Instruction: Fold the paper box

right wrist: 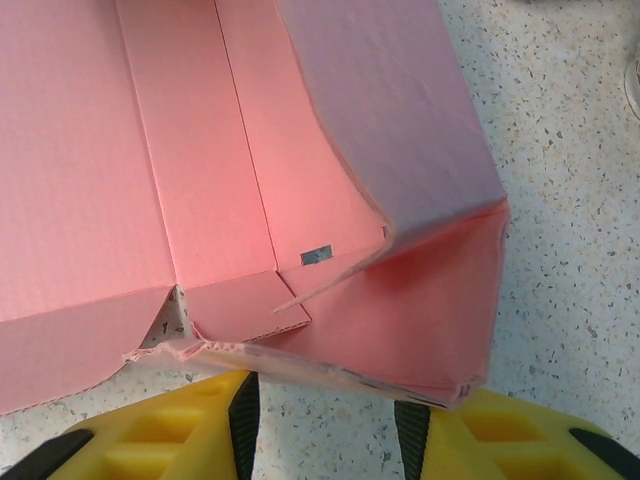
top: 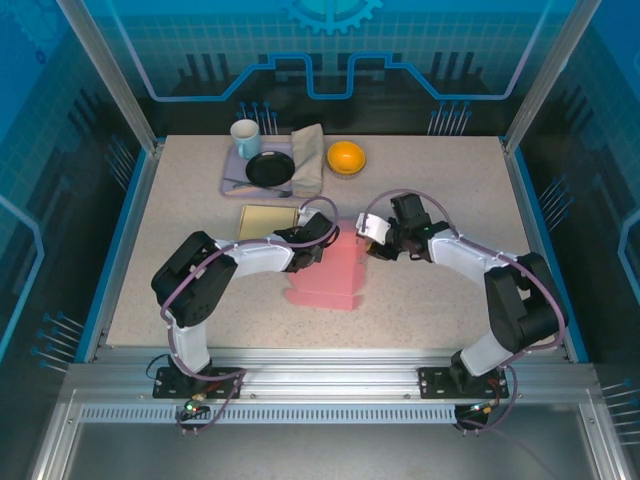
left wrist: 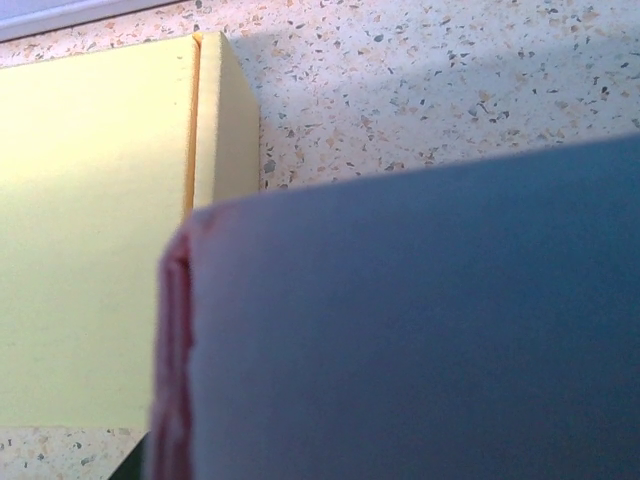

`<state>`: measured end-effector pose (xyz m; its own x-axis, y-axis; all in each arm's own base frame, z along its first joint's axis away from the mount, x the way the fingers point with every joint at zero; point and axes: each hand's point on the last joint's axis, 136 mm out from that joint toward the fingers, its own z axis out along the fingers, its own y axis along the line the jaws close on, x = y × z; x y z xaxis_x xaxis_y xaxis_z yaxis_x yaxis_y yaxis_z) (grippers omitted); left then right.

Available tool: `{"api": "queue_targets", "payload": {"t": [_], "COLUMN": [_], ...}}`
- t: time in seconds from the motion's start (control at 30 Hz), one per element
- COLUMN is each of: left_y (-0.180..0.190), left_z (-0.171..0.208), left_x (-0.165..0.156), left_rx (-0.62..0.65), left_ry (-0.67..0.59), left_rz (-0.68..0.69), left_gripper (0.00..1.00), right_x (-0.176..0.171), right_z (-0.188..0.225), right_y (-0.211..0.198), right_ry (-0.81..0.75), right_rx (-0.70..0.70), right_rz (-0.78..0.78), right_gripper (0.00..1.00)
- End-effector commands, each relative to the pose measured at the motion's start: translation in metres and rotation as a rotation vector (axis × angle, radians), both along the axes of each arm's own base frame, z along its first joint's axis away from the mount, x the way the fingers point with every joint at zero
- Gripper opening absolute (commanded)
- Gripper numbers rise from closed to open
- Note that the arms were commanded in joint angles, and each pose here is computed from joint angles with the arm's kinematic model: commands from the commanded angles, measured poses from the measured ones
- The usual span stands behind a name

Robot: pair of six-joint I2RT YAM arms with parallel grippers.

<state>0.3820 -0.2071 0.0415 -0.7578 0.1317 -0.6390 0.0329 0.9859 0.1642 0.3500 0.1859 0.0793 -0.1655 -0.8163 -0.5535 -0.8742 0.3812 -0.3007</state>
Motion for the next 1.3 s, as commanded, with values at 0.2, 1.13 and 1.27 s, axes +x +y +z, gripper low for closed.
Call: {"api": "queue_targets", "payload": {"t": [0.2, 1.13, 1.27], "left_y": [0.005, 0.001, 0.0], "left_z": [-0.011, -0.007, -0.006], "left_x": [-0.01, -0.008, -0.008], "left_rx": [0.045, 0.015, 0.013], "left_ry": [0.055, 0.055, 0.057], "left_rz": [-0.02, -0.022, -0.022], "left_gripper": [0.0, 0.0, 0.0], "right_x": [-0.004, 0.005, -0.012], "right_z": [0.009, 0.0, -0.002], "right_y": [0.029, 0.024, 0.032], "right_ry": [-0.011, 0.014, 0.019], "right_rx": [0.049, 0.075, 0.087], "right_rz": [0.037, -0.224, -0.138], "right_gripper": [0.42, 0.44, 0.44]}}
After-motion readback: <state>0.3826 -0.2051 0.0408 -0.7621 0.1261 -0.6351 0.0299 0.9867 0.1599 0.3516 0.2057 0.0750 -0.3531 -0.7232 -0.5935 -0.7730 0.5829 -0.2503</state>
